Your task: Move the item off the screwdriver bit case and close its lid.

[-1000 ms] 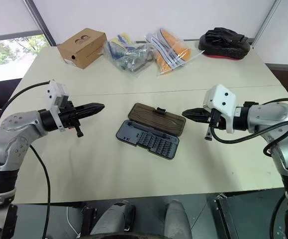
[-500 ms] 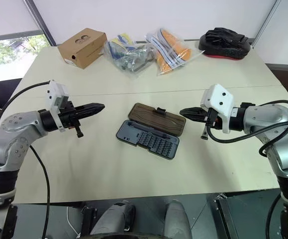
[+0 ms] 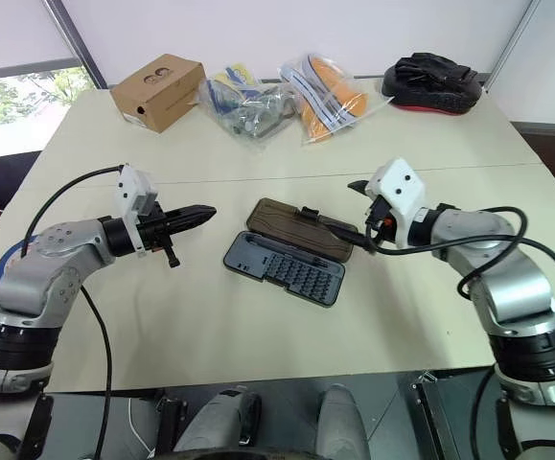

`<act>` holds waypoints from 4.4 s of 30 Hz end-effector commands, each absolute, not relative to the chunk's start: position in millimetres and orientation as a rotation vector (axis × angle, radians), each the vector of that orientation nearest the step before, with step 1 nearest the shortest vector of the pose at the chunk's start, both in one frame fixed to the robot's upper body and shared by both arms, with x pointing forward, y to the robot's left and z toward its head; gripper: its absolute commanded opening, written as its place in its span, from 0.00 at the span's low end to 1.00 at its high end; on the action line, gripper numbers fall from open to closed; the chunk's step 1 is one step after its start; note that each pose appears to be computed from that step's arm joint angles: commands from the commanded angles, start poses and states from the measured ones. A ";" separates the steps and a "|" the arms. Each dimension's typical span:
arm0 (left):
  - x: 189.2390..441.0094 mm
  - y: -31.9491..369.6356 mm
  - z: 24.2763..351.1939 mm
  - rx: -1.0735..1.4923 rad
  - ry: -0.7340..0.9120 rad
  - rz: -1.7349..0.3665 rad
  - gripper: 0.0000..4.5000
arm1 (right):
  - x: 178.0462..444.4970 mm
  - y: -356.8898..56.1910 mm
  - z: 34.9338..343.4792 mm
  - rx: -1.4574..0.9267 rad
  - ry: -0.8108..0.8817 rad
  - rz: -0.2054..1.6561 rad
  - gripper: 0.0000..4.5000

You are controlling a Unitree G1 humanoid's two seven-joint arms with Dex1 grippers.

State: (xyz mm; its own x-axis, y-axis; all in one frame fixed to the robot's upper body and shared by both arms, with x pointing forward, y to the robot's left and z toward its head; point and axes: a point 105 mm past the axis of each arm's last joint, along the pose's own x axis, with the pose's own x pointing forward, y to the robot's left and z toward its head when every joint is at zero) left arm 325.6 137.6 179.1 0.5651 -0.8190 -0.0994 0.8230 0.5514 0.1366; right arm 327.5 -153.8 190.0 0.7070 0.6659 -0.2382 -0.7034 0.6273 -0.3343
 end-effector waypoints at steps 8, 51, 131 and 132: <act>325.0 124.0 180.0 0.199 -0.025 -0.984 0.00 | 387.7 -160.4 149.0 -0.396 0.307 0.468 0.99; 324.9 128.1 169.0 0.247 -0.031 -0.897 0.00 | 357.7 -163.5 124.0 -0.152 0.727 0.260 0.01; 324.1 122.9 161.2 0.256 -0.035 -0.884 0.00 | 323.2 -152.1 123.8 -0.133 0.850 0.261 0.70; 324.0 122.9 161.1 0.255 -0.035 -0.883 0.00 | 323.2 -152.1 123.6 -0.133 0.851 0.262 0.59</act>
